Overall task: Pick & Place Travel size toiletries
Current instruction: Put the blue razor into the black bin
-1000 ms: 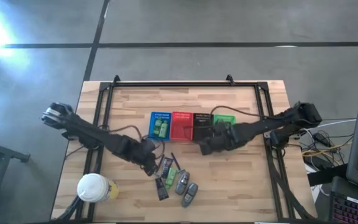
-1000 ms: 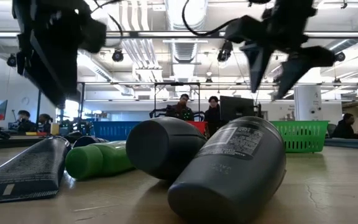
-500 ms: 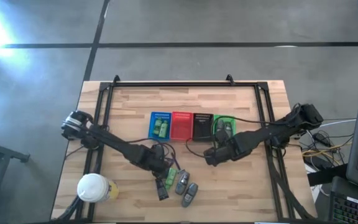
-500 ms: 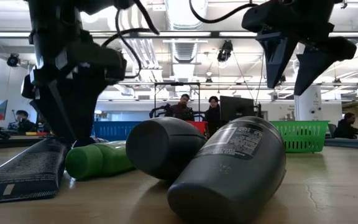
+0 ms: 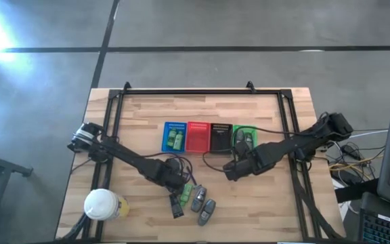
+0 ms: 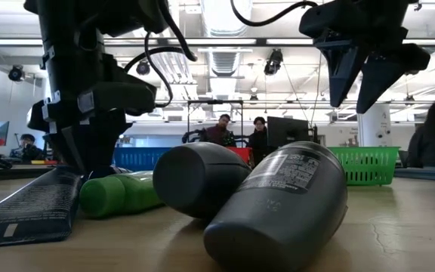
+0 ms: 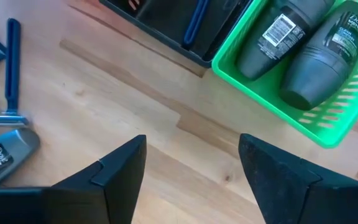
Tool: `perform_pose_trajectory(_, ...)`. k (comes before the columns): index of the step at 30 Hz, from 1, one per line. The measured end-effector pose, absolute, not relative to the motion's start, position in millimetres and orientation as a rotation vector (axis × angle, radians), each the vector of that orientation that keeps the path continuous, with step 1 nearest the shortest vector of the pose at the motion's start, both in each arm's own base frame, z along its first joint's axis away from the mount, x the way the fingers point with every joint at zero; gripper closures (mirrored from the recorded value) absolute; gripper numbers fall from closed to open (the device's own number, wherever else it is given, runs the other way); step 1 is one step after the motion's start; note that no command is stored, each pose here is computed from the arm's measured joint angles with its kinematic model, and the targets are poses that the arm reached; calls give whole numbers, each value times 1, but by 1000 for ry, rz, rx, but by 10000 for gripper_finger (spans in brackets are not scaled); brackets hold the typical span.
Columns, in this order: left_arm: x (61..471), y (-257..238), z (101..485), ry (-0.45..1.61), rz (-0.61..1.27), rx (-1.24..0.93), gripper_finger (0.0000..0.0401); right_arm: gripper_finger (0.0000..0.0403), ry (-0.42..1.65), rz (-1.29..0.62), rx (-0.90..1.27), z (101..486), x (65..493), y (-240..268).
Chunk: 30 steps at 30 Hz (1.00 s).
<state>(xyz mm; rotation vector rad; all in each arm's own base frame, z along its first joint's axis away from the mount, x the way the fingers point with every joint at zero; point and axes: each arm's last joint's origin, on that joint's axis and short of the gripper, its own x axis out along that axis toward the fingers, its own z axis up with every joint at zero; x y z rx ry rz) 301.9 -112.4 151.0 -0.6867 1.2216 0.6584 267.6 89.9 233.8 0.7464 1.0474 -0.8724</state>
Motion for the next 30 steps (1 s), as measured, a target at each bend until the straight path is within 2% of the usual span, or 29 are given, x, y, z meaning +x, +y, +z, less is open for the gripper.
perform_pose_trajectory(7,302,-112,153,1226,610,-631,381,181,1027,-855,767,240,266,89)
perform_pose_trajectory(13,301,-110,161,1225,553,-597,382,195,960,-816,811,253,262,87)
perform_pose_trajectory(21,289,-102,197,1144,478,-621,382,211,804,-736,882,278,257,84)
perform_pose_trajectory(30,277,-85,281,706,274,-726,382,219,593,-459,888,292,276,91)
